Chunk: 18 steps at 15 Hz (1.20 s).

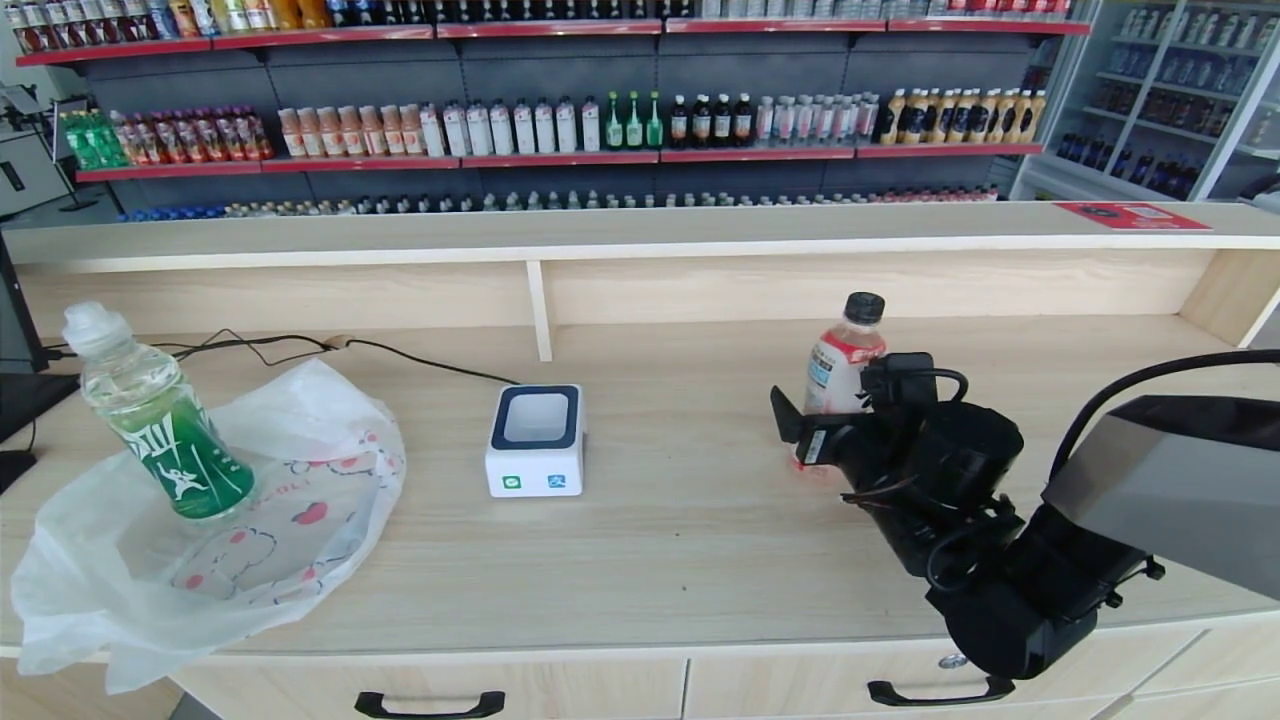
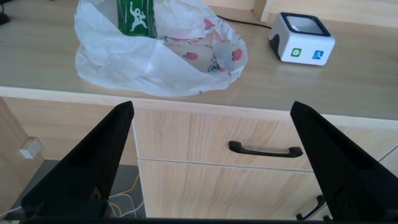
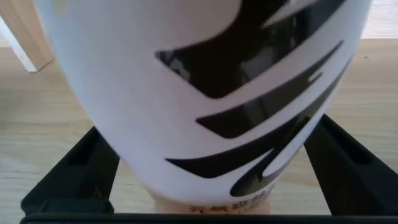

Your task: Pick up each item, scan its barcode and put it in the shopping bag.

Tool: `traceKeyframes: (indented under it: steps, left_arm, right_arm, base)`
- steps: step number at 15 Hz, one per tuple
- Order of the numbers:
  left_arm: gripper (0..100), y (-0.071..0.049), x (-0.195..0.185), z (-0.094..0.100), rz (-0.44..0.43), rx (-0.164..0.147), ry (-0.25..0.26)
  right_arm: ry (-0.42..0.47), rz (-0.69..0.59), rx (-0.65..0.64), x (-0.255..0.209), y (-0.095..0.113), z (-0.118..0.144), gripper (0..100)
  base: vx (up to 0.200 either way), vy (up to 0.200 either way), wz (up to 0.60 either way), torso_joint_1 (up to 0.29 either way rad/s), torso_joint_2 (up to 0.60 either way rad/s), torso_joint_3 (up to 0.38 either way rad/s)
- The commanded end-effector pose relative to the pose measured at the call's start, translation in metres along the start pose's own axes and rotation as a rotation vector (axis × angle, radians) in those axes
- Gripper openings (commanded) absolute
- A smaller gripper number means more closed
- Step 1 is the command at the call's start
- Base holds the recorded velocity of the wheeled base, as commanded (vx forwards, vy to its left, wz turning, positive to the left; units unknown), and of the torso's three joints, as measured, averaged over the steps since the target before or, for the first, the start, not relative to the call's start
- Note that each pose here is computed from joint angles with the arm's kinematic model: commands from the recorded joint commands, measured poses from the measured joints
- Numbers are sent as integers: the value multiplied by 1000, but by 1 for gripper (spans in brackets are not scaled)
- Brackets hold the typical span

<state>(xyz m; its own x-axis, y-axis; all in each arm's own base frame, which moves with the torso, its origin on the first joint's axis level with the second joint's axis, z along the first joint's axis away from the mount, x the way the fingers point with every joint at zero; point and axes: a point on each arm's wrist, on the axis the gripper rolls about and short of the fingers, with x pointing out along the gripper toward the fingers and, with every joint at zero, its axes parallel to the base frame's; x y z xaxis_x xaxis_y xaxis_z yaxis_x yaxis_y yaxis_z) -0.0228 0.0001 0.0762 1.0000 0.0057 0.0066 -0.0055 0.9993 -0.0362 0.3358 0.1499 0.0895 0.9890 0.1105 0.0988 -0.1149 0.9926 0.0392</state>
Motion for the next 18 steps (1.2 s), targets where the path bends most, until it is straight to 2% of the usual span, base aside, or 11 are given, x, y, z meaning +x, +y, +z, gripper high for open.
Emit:
traceKeyframes:
  steps: [1,2,3,18]
  left_arm:
    - [100,0,0,0,0,-1,0]
    - [100,0,0,0,0,-1,0]
    - [100,0,0,0,0,-1,0]
    - [100,0,0,0,0,-1,0]
  right_arm:
    - [3,-3,1,2,0,-2,100]
    - [3,-3,1,2,0,-3,100]
    - [3,-3,1,2,0,-3,0]
    - [-48,4,17,1,2,15,0]
  base:
    - [0,0,0,0,0,0]
    - [0,0,0,0,0,0]
    - [0,0,0,0,0,0]
    - [0,0,0,0,0,0]
